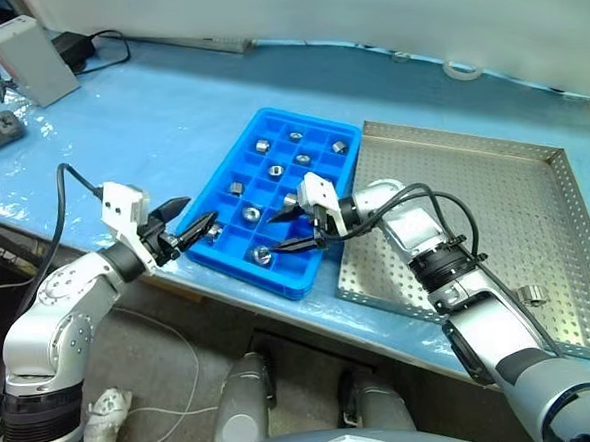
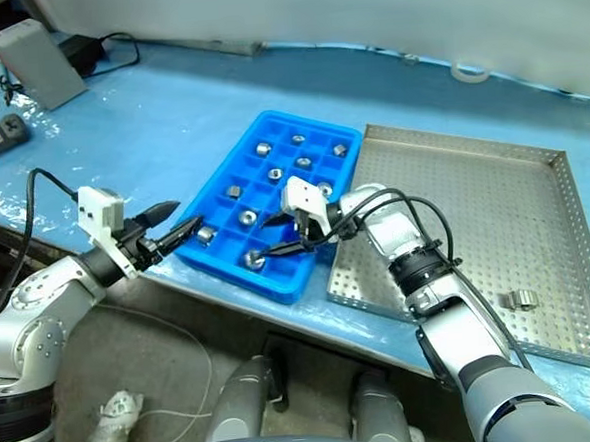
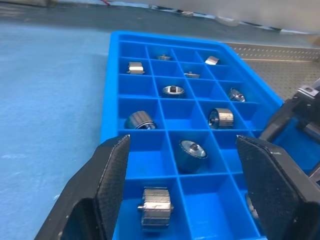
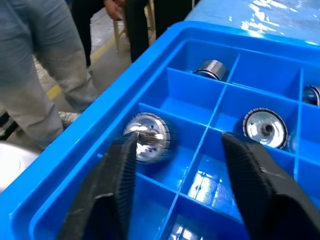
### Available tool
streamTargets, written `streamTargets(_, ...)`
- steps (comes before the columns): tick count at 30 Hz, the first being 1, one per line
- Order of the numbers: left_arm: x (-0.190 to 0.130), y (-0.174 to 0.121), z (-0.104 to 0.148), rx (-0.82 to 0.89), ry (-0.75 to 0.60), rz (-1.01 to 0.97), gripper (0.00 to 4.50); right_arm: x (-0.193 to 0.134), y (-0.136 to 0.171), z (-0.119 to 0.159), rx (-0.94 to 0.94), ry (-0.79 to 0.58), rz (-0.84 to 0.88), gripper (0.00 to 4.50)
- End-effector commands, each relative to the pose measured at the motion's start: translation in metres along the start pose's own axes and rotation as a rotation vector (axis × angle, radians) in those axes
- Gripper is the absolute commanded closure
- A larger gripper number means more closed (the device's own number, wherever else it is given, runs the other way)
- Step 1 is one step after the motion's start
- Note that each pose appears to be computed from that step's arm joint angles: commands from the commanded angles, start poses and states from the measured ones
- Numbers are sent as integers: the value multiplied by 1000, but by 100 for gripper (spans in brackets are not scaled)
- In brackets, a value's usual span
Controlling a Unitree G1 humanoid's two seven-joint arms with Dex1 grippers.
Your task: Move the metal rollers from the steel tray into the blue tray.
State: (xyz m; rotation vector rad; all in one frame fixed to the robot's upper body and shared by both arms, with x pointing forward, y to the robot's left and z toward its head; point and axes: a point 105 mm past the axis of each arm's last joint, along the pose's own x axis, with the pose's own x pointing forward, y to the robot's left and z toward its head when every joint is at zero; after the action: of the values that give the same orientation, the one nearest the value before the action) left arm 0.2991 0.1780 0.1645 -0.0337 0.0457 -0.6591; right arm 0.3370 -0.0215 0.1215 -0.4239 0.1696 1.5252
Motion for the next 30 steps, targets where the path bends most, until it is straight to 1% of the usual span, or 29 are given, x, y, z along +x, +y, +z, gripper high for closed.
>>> streamTargets(1, 9, -8, 11, 19, -38, -54, 92, -17, -11, 13, -15, -22, -75, 153)
streamTargets(5, 27, -14, 15, 10, -40, -122, 92, -57, -26, 24, -23, -40, -188, 153)
streamTargets(8, 48, -25, 18, -6, -49, -199, 92, -100, -30, 22, -21, -9, -301, 153)
streamTargets(12, 74, -44, 20, -26, -56, -303, 92, -146, -21, 6, 8, 71, -424, 153)
streamTargets(13, 81, -50, 21, -32, -57, -338, 92, -160, -18, -1, 27, 98, -479, 153)
streamTargets(16, 98, -62, 21, -47, -58, -412, 92, -193, -3, -19, 75, 177, -591, 153)
streamTargets(21, 117, -76, 22, -44, -52, -508, 92, -230, 30, -37, 159, 259, -713, 153)
streamTargets(24, 125, -78, 15, -55, -54, -543, 92, -247, 39, -43, 201, 255, -823, 153)
streamTargets(27, 130, -83, 8, -63, -54, -589, 92, -256, 50, -57, 240, 295, -885, 153)
streamTargets(30, 134, -87, 8, -59, -59, -616, 92, -262, 63, -70, 296, 306, -914, 153)
